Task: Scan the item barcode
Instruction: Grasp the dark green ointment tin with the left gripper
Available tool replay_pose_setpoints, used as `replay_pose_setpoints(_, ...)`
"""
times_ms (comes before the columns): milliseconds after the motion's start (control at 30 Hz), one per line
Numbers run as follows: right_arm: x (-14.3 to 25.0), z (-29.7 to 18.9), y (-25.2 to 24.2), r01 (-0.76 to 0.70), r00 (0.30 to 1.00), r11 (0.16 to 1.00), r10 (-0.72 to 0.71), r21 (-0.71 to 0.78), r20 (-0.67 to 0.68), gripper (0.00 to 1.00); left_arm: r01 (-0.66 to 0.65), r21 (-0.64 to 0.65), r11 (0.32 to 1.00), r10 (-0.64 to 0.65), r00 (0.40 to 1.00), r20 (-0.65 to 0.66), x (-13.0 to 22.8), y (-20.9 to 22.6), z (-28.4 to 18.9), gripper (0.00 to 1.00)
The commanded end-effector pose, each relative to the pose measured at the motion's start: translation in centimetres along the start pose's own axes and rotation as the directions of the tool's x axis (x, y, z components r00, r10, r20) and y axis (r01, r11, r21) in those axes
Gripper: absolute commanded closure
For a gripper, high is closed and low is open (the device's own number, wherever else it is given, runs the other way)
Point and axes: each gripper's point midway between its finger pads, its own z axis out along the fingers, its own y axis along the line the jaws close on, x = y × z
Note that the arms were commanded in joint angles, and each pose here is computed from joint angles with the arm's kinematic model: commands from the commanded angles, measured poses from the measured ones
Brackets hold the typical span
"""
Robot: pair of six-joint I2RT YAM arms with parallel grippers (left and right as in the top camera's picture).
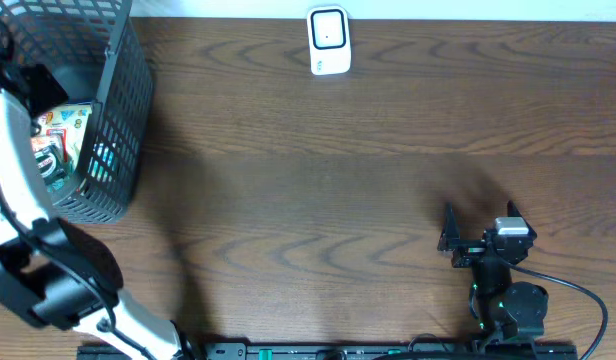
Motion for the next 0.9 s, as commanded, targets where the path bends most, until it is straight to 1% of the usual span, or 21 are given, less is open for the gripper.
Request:
replay_pose_setpoints(0, 0.1, 0.0, -0.2, -0.011, 1.000, 1.000, 0.011, 0.006, 0.000, 0.01, -0.032, -0.088, 0.996, 0.029, 0.999, -0.045, 0.6, 1.3, 1.9, 0.02)
replay_pose_setpoints(133, 0.1, 0.0, -0.2, -0.011, 1.000, 1.000, 0.011, 0.006, 0.000, 0.01, -0.054, -0.102, 0.993, 0.039, 0.990, -0.138, 2.6, 1.2, 4.5, 0.02)
replay_pose_setpoints(233, 0.1, 0.0, -0.2, -0.011, 1.000, 1.000, 0.011, 0.006, 0.000, 0.01, -0.062, -0.105, 0.993, 0.043, 0.984, -0.171, 3.5, 1.1, 5.2, 0.02)
replay_pose_setpoints(333, 0.1, 0.0, -0.2, -0.011, 1.000, 1.000, 0.011, 0.006, 0.000, 0.01, -0.034, -0.116, 0.993, 0.011, 0.982, -0.190, 4.1, 1.3, 5.4, 0.02)
replay_pose_setpoints(500, 0.1, 0.0, -0.2, -0.011, 1.000, 1.000, 0.011, 0.006, 0.000, 0.01, 0.016, -0.140, 0.990, -0.048, 0.972, -0.229, 5.1, 2.8, 5.6, 0.02)
replay_pose_setpoints(600, 0.1, 0.0, -0.2, -0.011, 1.000, 1.000, 0.011, 0.006, 0.000, 0.01, 0.040, -0.118, 0.992, -0.068, 0.967, -0.245, 5.5, 3.1, 6.0, 0.02)
replay_pose_setpoints(733, 0.1, 0.0, -0.2, -0.011, 1.000, 1.000, 0.011, 0.006, 0.000, 0.01, 0.068, -0.028, 0.997, -0.073, 0.957, -0.282, 6.4, 2.5, 6.7, 0.02)
replay_pose_setpoints(867, 0.1, 0.0, -0.2, -0.011, 1.000, 1.000, 0.011, 0.006, 0.000, 0.01, 0.053, -0.013, 0.998, -0.055, 0.952, -0.302, 7.3, 2.3, 7.3, 0.02)
